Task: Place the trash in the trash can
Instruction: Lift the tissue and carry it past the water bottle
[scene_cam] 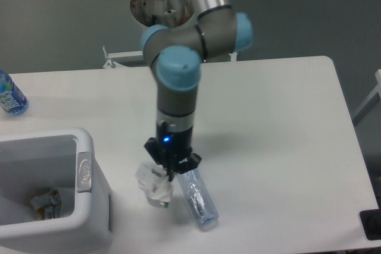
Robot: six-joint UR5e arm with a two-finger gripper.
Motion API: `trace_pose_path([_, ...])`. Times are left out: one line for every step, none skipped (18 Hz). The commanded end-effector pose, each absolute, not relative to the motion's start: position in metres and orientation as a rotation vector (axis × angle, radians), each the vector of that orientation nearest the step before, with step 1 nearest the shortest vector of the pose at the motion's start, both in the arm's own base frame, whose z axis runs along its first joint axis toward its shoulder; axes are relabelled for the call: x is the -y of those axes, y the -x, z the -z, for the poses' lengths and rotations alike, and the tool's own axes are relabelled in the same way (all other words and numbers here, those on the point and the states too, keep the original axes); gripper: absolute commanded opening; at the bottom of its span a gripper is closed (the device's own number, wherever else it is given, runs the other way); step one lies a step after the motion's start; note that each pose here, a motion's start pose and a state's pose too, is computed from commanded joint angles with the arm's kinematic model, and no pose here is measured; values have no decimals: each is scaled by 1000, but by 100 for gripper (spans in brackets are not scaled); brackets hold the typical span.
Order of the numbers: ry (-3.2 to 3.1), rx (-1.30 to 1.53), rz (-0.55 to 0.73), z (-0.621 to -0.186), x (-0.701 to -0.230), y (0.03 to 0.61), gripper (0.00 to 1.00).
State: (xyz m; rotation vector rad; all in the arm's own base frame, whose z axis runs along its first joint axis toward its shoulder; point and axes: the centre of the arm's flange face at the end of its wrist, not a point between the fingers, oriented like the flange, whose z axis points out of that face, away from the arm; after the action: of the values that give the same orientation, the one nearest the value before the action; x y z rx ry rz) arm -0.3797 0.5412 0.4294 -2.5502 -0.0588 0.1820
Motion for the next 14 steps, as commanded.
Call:
trace_pose_path([2499,113,-181,-453,-529,388,0])
trace_pose_path([2435,193,-166,-477,-512,402,0])
trace_pose_path([2403,224,-156,-488,-507,411,0])
trace_pose_path([2377,248,-148,-497,-505,415,0])
trace_pose_path([2355,273,-142,-508,-505,416,0])
trace_pose_path([2337,302,-133,-515,-505,415,0])
trace_pose_path([2322,333,-126,-522,-505,415,0])
trace_pose_path([2305,344,-121,-531,-509,411,0])
trace_pose_path([2282,366,-109,-542,-509,407,0])
trace_pose_path([2265,401,-83,-547,-510,403,0])
trace_pose_path([2246,433,-70,-555,-508,397,0])
trace_pose_path([2224,463,-67,-568,-504,390,0])
trace_pose_path([2209,502,-53,-573,-501,386,0])
trace_pose_path([2195,531,-39,-578,-499,381,0])
